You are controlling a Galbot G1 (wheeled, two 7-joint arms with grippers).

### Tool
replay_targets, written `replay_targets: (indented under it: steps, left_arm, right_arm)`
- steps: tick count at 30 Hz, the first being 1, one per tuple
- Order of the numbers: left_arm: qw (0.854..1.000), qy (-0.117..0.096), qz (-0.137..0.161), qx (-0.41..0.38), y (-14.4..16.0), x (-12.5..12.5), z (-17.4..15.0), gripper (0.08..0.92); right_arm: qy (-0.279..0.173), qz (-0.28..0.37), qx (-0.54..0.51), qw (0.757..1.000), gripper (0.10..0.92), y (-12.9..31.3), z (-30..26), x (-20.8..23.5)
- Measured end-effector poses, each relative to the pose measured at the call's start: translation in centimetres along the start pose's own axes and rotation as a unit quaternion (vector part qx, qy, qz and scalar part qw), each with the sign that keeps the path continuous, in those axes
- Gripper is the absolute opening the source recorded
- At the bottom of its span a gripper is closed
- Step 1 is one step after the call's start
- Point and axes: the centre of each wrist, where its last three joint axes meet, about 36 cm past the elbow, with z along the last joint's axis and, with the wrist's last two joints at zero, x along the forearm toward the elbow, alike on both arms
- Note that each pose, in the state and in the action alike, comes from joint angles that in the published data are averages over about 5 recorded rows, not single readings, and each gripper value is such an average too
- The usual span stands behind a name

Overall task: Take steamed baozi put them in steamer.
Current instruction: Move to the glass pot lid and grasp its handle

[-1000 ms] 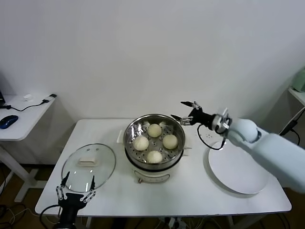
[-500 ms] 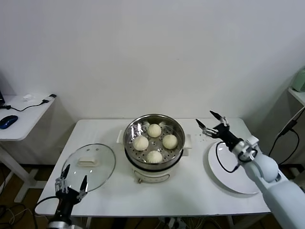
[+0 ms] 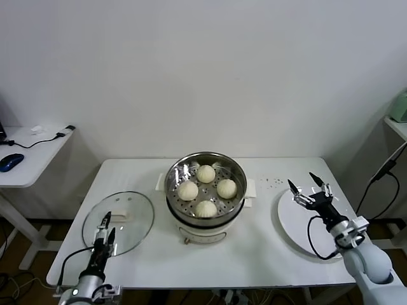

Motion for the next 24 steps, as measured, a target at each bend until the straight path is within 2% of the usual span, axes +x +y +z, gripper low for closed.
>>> replay_targets:
  steps: [12, 24]
  left_arm:
    - [0.999, 0.009, 0.006, -0.044, -2.7, -6.0, 0.9, 0.823]
    - [0.999, 0.022, 0.001, -0.038, -3.2, -9.7, 1.1, 0.823]
  right_arm:
    - [0.016, 0.027, 0.003, 0.999, 0.823, 0.1, 2.0, 2.3]
    - [0.025, 0.038, 0.013, 0.999, 0.823, 0.0, 3.1, 3.3]
